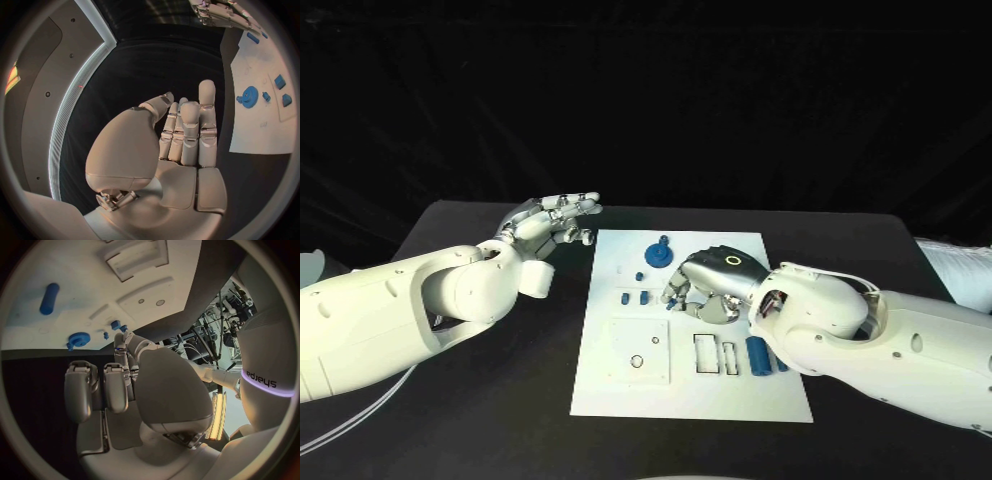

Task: Assemble the parts on the task board

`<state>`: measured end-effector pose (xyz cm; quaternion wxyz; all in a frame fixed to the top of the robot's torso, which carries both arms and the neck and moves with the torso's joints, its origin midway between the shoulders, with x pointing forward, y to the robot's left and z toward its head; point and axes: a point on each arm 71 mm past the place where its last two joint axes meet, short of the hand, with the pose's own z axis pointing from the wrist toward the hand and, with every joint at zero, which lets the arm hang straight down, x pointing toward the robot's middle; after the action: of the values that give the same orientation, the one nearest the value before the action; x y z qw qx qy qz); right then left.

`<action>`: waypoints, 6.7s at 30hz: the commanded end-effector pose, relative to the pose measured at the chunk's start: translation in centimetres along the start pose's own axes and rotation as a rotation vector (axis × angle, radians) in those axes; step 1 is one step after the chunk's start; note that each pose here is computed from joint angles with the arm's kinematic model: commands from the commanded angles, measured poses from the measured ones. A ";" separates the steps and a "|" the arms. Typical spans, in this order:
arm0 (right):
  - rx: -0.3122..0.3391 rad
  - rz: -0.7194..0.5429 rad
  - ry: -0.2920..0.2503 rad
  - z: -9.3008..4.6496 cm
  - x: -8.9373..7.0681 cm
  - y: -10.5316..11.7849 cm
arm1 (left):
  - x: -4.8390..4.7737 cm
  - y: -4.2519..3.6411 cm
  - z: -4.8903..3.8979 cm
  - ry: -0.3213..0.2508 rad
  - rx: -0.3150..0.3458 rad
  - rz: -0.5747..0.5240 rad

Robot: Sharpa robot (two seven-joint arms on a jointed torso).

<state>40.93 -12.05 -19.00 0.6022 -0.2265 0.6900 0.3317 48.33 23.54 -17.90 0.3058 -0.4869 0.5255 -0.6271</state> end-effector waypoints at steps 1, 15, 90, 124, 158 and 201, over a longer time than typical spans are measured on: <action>-0.040 -0.025 0.043 0.4 1.2 0.8 | 0.41 0.01 0.08 0.028 0.003 -0.007; -0.072 -0.002 0.111 1.4 4.3 2.0 | 0.57 0.02 0.09 0.035 0.004 -0.009; 0.018 -0.077 -0.028 -0.1 3.2 0.9 | 0.13 0.27 -0.11 0.034 -0.036 0.006; 0.272 -0.179 0.103 -4.0 -0.2 -6.9 | 0.12 0.28 -0.24 0.041 -0.037 0.009; 0.215 -0.157 0.059 -2.7 0.7 -6.3 | 0.19 0.33 -0.21 0.045 -0.042 0.008; -0.127 0.053 0.037 0.8 3.3 5.8 | 0.39 0.42 0.02 0.057 -0.040 0.004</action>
<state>37.02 -7.58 -20.98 0.5738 -0.2311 0.6850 0.3848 48.20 23.30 -18.32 0.2882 -0.4811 0.5477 -0.6209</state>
